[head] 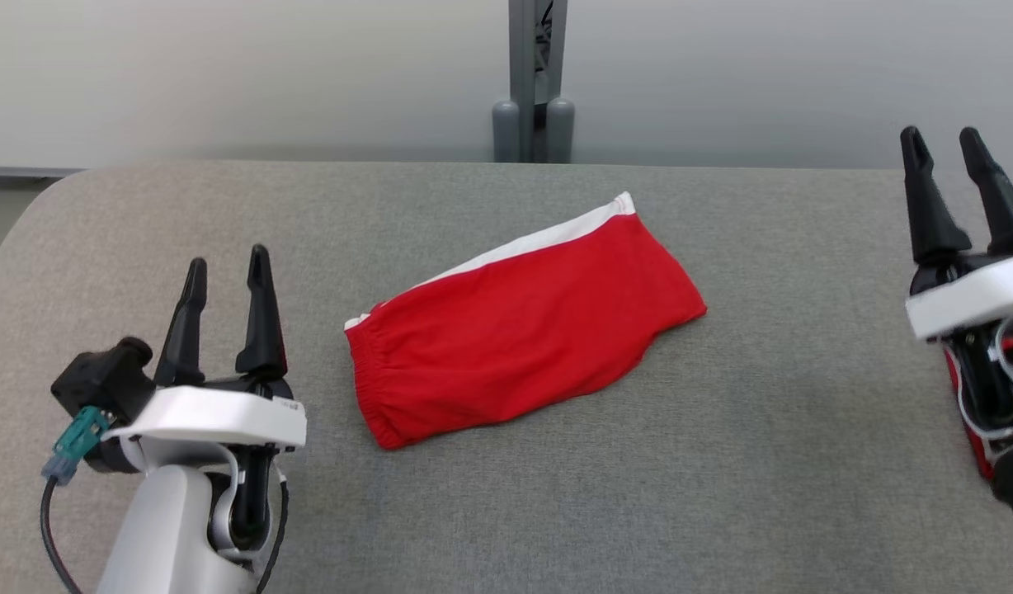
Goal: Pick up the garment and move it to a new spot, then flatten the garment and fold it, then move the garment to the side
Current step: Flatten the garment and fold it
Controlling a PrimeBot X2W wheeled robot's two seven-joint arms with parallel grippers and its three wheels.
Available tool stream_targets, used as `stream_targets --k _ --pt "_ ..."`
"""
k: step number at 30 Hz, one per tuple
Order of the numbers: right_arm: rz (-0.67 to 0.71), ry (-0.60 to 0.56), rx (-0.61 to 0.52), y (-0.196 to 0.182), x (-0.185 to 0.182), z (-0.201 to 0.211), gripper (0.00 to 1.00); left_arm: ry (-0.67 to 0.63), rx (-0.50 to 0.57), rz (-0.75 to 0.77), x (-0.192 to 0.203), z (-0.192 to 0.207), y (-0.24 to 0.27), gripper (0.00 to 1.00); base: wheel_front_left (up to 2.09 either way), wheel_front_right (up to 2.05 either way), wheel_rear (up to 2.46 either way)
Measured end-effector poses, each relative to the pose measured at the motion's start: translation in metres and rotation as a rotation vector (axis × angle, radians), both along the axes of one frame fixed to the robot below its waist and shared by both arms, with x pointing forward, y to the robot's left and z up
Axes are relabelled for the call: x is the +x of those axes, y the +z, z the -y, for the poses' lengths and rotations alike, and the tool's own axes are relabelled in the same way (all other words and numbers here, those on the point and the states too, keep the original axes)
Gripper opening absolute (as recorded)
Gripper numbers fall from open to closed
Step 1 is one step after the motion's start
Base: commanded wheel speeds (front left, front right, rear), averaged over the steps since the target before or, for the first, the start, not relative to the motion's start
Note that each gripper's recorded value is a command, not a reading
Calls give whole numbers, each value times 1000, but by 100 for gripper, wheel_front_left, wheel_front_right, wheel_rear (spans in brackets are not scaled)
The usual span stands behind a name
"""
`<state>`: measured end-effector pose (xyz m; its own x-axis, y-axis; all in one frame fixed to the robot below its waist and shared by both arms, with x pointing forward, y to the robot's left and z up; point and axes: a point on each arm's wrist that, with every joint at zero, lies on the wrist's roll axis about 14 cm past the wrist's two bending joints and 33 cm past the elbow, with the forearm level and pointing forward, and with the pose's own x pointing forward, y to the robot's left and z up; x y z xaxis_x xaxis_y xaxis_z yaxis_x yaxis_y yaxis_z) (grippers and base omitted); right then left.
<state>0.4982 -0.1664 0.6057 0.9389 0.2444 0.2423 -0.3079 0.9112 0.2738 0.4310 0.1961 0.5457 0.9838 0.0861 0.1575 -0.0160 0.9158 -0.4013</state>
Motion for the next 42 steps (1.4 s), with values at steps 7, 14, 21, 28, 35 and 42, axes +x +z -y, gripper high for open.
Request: stream_targets --k 7,14,21,28,35,42 --pt "32 -117 -71 -22 -60 15 100 -10 96 -21 -26 6 -14 100 0 0 0" --pt "-71 -176 32 -62 -96 14 100 -27 94 -126 -48 18 -49 100 0 0 0" --pt "-157 -161 50 -91 -107 7 100 -46 77 -176 -59 27 -65 100 0 0 0" --pt "-179 -147 43 -98 -107 3 100 -56 105 -179 -62 31 -66 100 0 0 0" --pt "-207 -110 36 -107 -106 -9 100 -54 107 -185 -64 31 -67 100 0 0 0" --pt "-404 33 182 -139 -98 -55 100 -49 99 -201 -67 29 -72 100 0 0 0"
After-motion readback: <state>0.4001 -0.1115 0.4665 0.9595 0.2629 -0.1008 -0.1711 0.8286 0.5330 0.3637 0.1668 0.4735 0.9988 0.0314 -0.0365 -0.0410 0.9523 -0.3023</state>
